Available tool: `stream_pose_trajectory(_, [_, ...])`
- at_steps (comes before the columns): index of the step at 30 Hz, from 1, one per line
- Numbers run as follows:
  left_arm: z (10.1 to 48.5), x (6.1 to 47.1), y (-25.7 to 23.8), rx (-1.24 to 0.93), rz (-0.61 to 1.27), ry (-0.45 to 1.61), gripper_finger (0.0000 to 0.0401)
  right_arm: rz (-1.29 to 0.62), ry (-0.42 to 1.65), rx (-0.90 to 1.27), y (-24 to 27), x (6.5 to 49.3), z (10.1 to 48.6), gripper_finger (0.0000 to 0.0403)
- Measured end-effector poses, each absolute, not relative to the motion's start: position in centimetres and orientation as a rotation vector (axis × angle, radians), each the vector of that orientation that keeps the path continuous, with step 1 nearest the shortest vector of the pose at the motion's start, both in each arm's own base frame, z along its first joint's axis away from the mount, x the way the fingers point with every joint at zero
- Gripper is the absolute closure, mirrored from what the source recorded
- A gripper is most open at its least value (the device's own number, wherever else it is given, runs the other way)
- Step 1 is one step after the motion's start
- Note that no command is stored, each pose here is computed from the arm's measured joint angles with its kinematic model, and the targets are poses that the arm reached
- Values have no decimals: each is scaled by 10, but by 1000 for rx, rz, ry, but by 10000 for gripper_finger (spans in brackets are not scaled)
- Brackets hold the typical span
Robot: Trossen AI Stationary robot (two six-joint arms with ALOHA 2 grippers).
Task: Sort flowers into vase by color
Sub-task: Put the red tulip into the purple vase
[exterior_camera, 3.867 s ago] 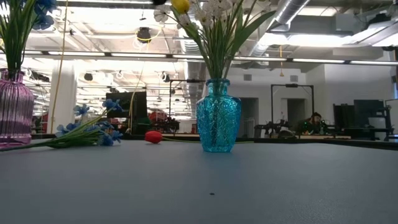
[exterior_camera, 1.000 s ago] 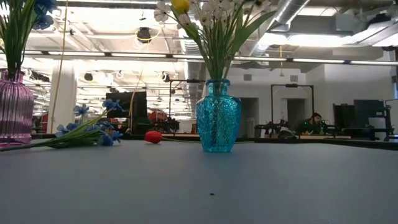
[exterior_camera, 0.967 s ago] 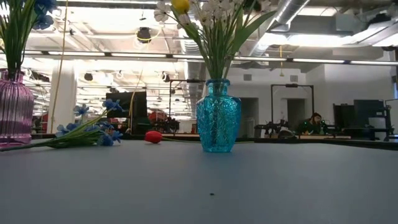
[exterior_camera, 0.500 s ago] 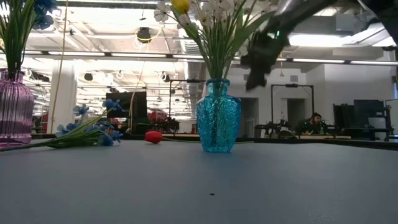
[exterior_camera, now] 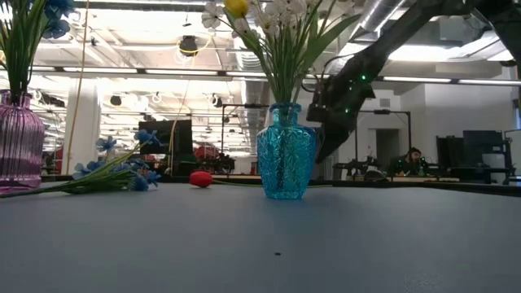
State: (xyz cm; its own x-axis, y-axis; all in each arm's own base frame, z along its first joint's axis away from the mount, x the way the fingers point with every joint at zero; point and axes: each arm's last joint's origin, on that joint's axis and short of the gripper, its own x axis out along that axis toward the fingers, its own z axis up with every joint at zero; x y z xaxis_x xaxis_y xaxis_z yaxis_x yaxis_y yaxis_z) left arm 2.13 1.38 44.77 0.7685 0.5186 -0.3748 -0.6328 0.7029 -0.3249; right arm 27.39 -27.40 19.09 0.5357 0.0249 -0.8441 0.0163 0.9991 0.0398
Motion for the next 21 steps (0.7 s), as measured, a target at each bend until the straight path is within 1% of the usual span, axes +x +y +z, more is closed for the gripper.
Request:
stream_pose_trajectory(2, [448, 21, 14, -462, 667, 262, 269, -27, 1024, -7, -271, 277, 184, 227])
stream_pose_trajectory(8, [448, 21, 15, -489, 679, 253, 269, -10, 1032, -36, -261, 280, 170, 227])
stream_pose_trajectory(12, [448, 21, 15, -512, 697, 241, 269, -49, 1085, -83, -260, 282, 158, 227])
stream_pose_trajectory(21, [454, 22, 17, -494, 691, 180, 269, -57, 1155, -44, -266, 285, 127, 227])
